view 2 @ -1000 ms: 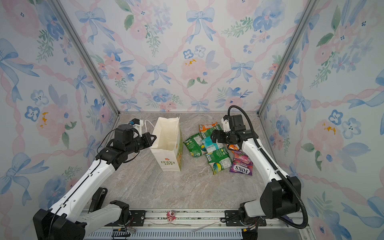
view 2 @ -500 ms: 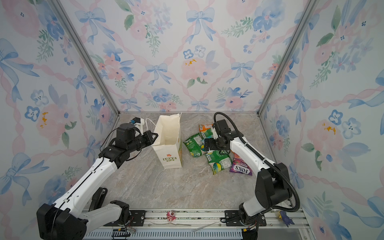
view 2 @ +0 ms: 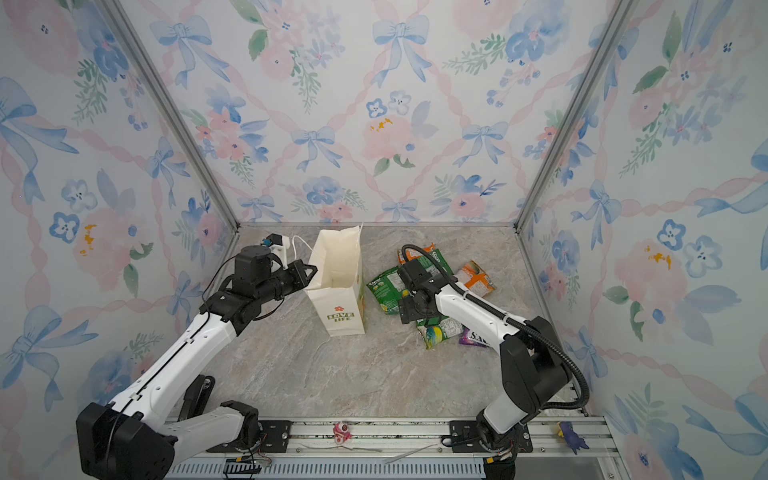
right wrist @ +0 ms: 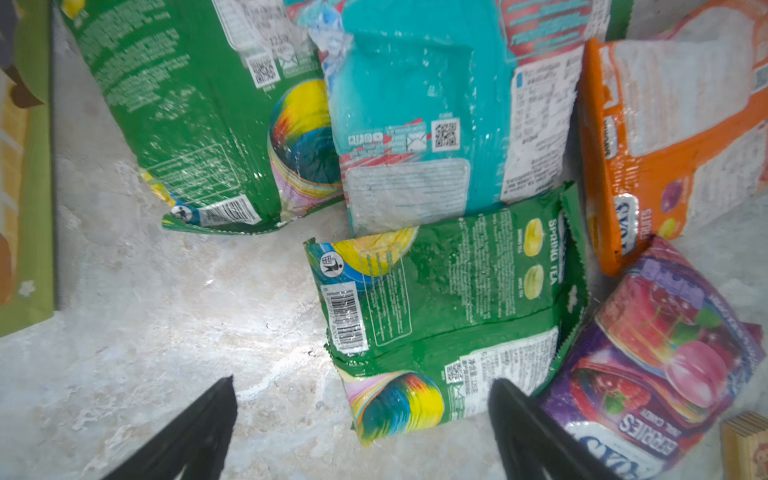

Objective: Place the snacks into the paper bag
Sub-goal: 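Lower the right gripper onto the green Spring Tea packet in the pile, then close the right gripper on the green Spring Tea packet's edge, then lift the green packet with the right gripper and carry it toward the bag, then lower the green packet into the bag opening held by the left gripper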

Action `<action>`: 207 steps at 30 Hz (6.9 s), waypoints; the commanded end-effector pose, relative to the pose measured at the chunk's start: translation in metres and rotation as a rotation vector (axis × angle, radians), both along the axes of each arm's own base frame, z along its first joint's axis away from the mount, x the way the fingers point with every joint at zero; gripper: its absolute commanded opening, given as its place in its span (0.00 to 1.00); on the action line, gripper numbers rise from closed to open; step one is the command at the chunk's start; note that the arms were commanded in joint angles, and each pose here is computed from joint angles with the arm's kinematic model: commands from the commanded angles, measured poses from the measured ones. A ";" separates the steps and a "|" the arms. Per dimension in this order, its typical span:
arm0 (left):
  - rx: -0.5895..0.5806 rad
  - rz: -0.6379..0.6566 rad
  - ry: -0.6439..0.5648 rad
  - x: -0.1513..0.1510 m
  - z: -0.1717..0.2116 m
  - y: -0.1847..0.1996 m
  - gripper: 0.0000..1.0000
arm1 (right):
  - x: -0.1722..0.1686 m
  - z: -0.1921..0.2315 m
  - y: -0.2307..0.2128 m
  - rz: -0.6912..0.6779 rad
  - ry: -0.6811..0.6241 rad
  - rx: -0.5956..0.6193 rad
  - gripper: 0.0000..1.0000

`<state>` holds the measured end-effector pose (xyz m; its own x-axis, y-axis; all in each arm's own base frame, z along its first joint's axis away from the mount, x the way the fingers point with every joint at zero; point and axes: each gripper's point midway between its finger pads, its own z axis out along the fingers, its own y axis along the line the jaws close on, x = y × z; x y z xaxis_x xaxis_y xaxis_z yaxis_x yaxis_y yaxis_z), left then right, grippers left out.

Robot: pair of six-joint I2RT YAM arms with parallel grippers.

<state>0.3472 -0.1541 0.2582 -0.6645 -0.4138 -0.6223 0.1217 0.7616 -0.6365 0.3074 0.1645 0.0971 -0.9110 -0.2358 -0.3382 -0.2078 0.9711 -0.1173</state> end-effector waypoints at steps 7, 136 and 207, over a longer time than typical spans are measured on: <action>-0.010 -0.011 -0.011 0.000 0.003 -0.001 0.00 | -0.021 -0.032 -0.003 -0.009 0.072 -0.150 0.96; -0.081 -0.049 0.017 0.006 -0.002 -0.013 0.00 | 0.050 0.220 -0.030 -0.015 -0.382 0.641 0.00; -0.101 -0.018 0.039 0.004 -0.004 -0.013 0.00 | 0.032 0.263 0.210 0.643 -0.363 0.509 0.00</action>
